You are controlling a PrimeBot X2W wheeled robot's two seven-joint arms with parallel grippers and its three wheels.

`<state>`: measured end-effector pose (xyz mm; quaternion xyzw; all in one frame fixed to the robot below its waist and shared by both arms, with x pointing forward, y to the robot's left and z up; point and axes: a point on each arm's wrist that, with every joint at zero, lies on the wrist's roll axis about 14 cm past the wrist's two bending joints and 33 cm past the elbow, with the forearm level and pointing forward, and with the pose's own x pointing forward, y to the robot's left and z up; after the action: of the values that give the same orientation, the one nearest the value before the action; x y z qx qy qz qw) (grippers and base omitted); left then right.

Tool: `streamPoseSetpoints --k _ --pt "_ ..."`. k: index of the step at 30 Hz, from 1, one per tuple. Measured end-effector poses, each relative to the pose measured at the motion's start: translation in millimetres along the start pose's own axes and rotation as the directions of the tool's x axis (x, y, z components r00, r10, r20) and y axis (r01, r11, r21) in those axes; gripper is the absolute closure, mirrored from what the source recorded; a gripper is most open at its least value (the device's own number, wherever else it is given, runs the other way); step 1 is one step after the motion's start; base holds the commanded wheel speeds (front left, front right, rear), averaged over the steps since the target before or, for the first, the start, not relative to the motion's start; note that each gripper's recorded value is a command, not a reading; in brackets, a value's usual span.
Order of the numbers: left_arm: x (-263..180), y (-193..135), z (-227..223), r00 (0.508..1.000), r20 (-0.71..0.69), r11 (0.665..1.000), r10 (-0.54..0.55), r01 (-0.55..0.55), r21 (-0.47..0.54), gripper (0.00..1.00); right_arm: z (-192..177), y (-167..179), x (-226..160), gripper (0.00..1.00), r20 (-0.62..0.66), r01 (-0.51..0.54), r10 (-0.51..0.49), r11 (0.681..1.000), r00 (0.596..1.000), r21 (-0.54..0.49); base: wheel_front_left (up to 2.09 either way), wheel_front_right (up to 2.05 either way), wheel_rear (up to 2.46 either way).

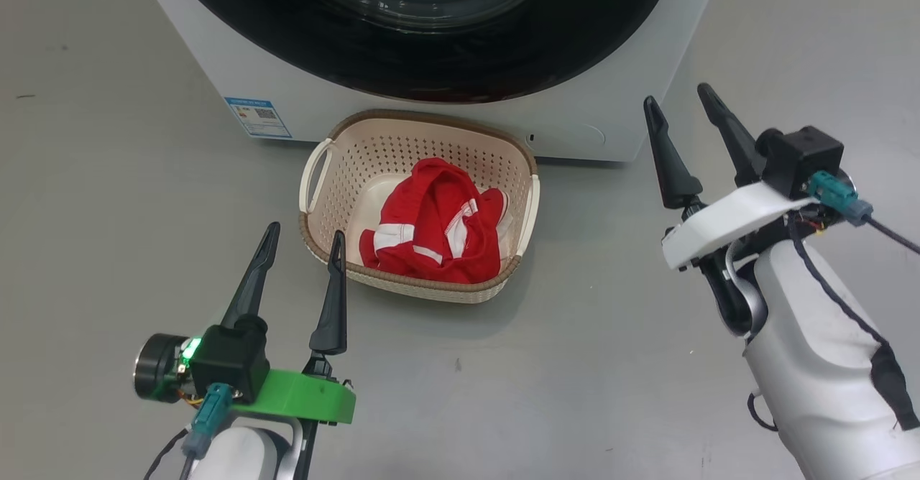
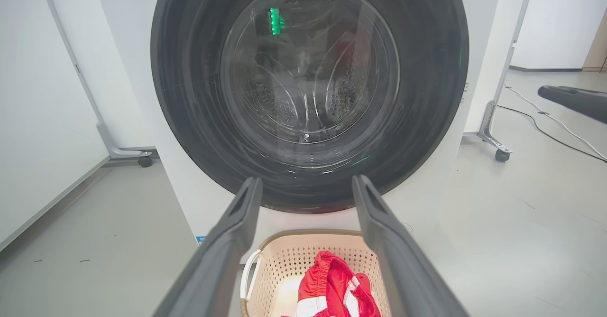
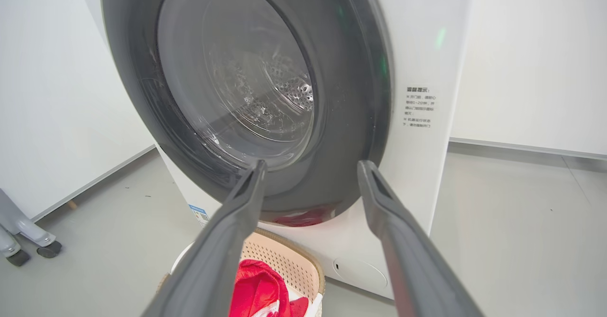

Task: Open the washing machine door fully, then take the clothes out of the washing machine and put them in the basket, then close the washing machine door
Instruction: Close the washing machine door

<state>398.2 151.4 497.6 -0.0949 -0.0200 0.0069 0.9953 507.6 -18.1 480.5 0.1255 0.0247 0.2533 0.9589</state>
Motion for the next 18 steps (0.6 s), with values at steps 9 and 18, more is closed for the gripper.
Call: streamPoseSetpoints --k 9,18 --pt "-11.0 -7.1 -6.2 1.000 -0.022 1.000 -0.022 0.022 -0.009 0.00 -6.5 -19.2 -52.8 0.00 -0.016 0.116 -0.116 0.993 0.993 -0.008 0.00 0.00 0.00" --pt "-23.8 -16.7 -11.3 0.998 -0.046 0.998 -0.050 0.049 -0.025 0.00 -7.4 -25.7 -100.6 0.00 -0.008 0.217 -0.217 0.976 0.976 0.022 0.00 0.00 0.00"
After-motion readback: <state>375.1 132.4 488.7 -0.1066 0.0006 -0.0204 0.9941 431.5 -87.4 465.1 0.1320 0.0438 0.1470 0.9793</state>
